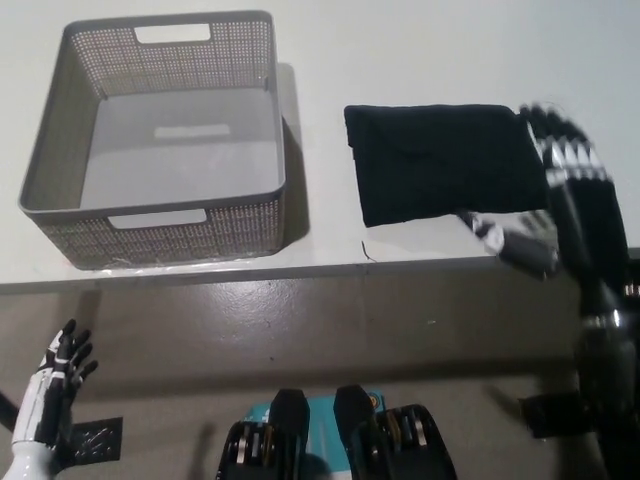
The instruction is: Use the right hand to pick up a t shirt on the right hand side and place it into a contianer on the left side
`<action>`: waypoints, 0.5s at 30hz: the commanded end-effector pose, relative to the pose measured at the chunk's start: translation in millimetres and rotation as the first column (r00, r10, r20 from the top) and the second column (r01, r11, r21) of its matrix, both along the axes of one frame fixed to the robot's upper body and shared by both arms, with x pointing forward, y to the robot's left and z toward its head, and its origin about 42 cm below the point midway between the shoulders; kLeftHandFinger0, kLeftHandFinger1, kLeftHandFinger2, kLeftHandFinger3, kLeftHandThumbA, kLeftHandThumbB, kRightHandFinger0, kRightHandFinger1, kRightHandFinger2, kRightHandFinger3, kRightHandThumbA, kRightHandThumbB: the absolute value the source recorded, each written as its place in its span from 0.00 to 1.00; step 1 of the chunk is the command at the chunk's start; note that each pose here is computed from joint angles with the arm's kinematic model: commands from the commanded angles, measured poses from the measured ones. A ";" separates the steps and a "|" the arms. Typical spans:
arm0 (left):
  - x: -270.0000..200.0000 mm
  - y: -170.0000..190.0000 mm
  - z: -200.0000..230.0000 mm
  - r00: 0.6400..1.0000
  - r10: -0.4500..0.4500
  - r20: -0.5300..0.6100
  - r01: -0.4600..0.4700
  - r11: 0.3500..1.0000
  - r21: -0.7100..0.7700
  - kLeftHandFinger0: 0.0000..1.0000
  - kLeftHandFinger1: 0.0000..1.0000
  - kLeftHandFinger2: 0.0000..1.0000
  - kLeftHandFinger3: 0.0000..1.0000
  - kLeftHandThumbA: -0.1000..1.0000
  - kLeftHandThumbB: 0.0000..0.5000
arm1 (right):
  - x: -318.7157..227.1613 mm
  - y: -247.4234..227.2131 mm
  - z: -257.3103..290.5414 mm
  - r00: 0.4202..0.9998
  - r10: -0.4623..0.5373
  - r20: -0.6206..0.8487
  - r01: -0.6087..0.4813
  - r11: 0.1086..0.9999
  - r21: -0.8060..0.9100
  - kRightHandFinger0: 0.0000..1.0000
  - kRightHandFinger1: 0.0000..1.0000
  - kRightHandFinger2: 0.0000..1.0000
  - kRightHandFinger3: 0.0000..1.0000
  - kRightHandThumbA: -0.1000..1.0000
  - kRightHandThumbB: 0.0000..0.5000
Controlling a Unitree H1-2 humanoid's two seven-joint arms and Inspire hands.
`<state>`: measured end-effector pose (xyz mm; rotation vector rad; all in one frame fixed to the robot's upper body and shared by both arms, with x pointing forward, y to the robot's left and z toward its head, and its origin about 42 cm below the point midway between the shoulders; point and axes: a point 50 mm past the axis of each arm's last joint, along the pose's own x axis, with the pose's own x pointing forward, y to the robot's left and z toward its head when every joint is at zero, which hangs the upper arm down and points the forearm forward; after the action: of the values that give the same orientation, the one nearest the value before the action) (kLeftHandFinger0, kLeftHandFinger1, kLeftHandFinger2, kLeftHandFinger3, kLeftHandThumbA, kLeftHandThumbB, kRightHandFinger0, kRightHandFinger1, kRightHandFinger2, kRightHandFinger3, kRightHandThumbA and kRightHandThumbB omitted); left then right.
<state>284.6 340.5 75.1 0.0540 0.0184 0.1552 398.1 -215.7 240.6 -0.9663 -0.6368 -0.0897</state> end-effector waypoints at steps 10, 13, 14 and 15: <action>7.6 0.6 16.8 0.998 -0.057 0.037 0.055 0.998 0.041 1.00 1.00 1.00 1.00 0.88 0.72 | 75.4 5.1 24.6 0.991 -0.131 -0.033 0.121 0.971 -0.206 1.00 1.00 1.00 1.00 0.89 1.00; 8.5 -0.2 18.1 0.997 -0.065 0.033 0.063 0.997 0.041 1.00 0.99 1.00 1.00 0.89 0.78 | 81.2 7.0 16.4 0.988 -0.142 -0.065 0.123 0.964 -0.236 1.00 1.00 1.00 1.00 0.95 1.00; 8.8 0.3 18.8 0.997 -0.065 0.032 0.063 0.997 0.041 1.00 0.99 1.00 1.00 0.89 0.80 | 81.6 7.6 14.5 0.987 -0.144 -0.071 0.123 0.962 -0.243 1.00 1.00 1.00 1.00 0.95 1.00; 9.2 1.1 20.0 0.997 -0.066 0.032 0.064 0.997 0.046 1.00 0.99 1.00 1.00 0.90 0.80 | 81.9 8.3 11.1 0.987 -0.146 -0.073 0.123 0.960 -0.252 1.00 1.00 1.00 1.00 0.95 1.00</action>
<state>287.1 335.3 77.4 0.0618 0.0230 0.1146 468.6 -207.2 230.9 -1.1928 -0.4589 -0.0291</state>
